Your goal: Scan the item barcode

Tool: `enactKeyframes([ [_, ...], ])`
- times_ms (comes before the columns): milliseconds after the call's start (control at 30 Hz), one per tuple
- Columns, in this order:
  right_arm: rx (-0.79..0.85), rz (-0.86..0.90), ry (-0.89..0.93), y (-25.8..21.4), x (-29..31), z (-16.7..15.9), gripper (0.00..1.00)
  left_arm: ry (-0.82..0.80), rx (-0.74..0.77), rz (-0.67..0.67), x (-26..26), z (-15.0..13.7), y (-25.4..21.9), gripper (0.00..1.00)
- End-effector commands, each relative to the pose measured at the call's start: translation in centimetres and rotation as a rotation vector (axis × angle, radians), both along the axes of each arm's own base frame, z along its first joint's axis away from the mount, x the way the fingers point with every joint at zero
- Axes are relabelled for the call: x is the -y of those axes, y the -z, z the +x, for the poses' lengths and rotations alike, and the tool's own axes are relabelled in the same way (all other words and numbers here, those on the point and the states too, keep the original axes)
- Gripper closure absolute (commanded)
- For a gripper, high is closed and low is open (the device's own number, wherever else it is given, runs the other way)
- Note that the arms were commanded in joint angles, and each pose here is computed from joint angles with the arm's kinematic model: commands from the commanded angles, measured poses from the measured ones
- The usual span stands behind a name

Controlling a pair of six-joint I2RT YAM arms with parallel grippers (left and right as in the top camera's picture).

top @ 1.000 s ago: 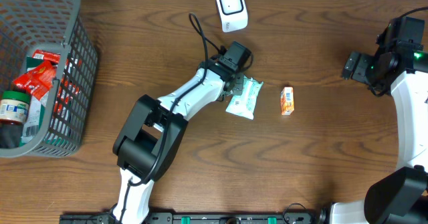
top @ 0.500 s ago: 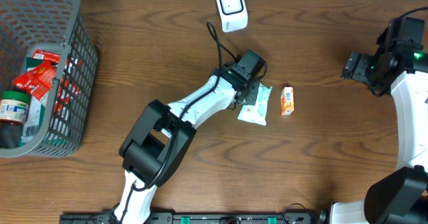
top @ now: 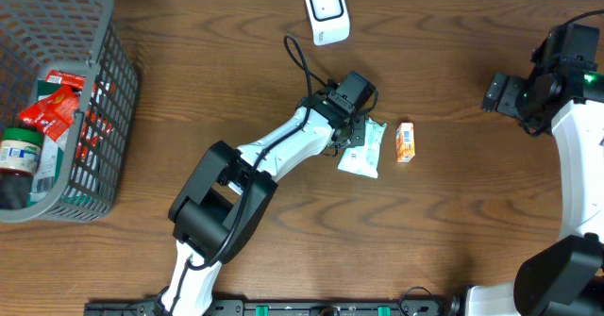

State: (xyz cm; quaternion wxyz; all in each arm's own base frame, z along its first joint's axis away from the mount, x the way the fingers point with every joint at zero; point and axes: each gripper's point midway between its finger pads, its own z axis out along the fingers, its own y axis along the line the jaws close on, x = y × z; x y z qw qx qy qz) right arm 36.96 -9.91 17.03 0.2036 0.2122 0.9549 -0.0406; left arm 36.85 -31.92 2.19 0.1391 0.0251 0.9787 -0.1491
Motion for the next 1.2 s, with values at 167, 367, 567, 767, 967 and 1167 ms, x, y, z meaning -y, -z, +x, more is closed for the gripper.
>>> enactKeyframes([
  [167, 0.009, -0.007, 0.002, -0.4, 0.1, 0.1, 0.01, -0.046, -0.088, 0.001, -0.4, -1.5, 1.0, 0.84],
  [367, 0.009, -0.007, 0.002, -0.4, 0.1, 0.1, 0.01, -0.031, -0.144, -0.013, -0.2, -2.6, 1.1, 0.84],
  [567, 0.009, -0.007, 0.002, -0.4, 0.1, 0.1, 0.01, -0.004, -0.115, -0.028, 0.4, -2.2, 0.9, 0.84],
  [767, 0.009, -0.007, 0.002, -0.4, 0.1, 0.1, 0.01, 0.01, -0.116, -0.028, 0.9, -2.7, 0.9, 0.84],
  [967, 0.009, -0.007, 0.002, -0.4, 0.1, 0.1, 0.01, 0.024, -0.108, -0.025, 1.5, -3.1, 0.9, 0.84],
  [1167, 0.009, -0.007, 0.002, -0.4, 0.1, 0.1, 0.01, 0.053, -0.068, -0.041, 2.1, -2.4, 0.5, 0.84],
])
